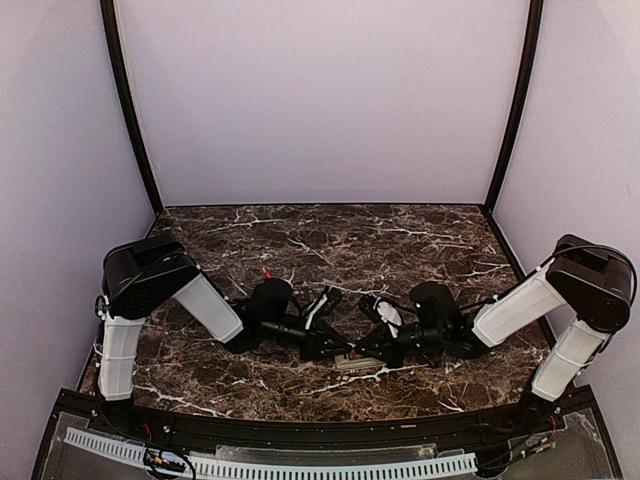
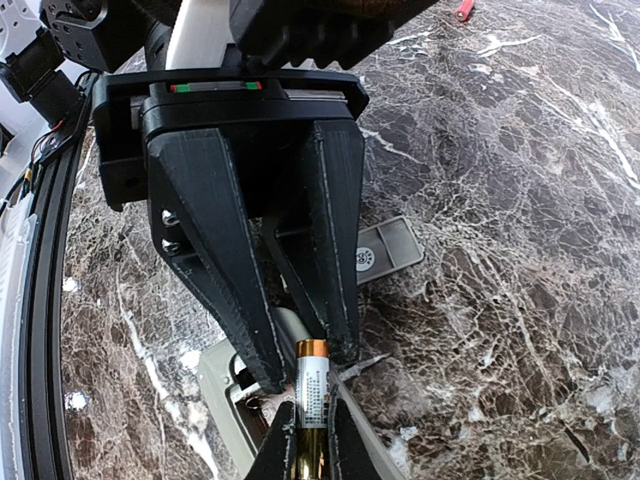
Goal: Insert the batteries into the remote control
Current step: Pass from the right arm to the left
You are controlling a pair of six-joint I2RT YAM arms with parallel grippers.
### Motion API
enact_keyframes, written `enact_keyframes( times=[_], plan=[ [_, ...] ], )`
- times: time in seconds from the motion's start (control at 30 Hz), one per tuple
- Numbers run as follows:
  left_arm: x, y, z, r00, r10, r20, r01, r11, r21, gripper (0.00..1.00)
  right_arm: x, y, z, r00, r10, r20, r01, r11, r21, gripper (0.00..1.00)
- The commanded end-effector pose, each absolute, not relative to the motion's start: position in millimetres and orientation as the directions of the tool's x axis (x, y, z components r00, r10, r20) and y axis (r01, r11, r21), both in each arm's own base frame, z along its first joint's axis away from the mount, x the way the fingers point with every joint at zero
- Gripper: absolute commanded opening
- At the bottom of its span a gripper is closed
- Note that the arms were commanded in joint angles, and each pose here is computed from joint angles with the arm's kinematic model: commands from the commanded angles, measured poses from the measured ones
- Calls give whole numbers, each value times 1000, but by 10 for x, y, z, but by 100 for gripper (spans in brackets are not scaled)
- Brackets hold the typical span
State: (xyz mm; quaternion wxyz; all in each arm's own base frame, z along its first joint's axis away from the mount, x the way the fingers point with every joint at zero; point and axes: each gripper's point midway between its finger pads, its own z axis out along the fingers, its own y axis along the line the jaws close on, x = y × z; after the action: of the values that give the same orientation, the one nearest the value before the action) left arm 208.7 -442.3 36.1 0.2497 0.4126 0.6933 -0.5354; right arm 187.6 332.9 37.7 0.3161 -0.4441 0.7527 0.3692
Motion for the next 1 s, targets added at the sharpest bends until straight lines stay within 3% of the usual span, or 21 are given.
enact_keyframes(
  times=[0.0,0.27,0.57,0.77,0.97],
  plan=[
    [2104,-4467,382,-531,311,-788,842,93,-531,22,1514,3150,1,-484,-555,-677,-875,319,365,7],
    [2073,-4468,456,-517,290,-805,849,56,-525,22,1508,3149,1,-485,-555,-676,-875,317,367,7],
    [2021,-4469,502,-506,288,-813,852,19,-524,3,1512,3150,8,-485,-554,-677,-874,318,367,7],
    [1990,-4449,538,-496,279,-822,856,3,-516,0,1514,3150,6,-486,-555,-675,-874,320,366,8],
    [2015,-4342,636,-468,233,-853,882,69,-465,0,1510,3180,123,-466,-561,-684,-885,296,360,18]
  ],
)
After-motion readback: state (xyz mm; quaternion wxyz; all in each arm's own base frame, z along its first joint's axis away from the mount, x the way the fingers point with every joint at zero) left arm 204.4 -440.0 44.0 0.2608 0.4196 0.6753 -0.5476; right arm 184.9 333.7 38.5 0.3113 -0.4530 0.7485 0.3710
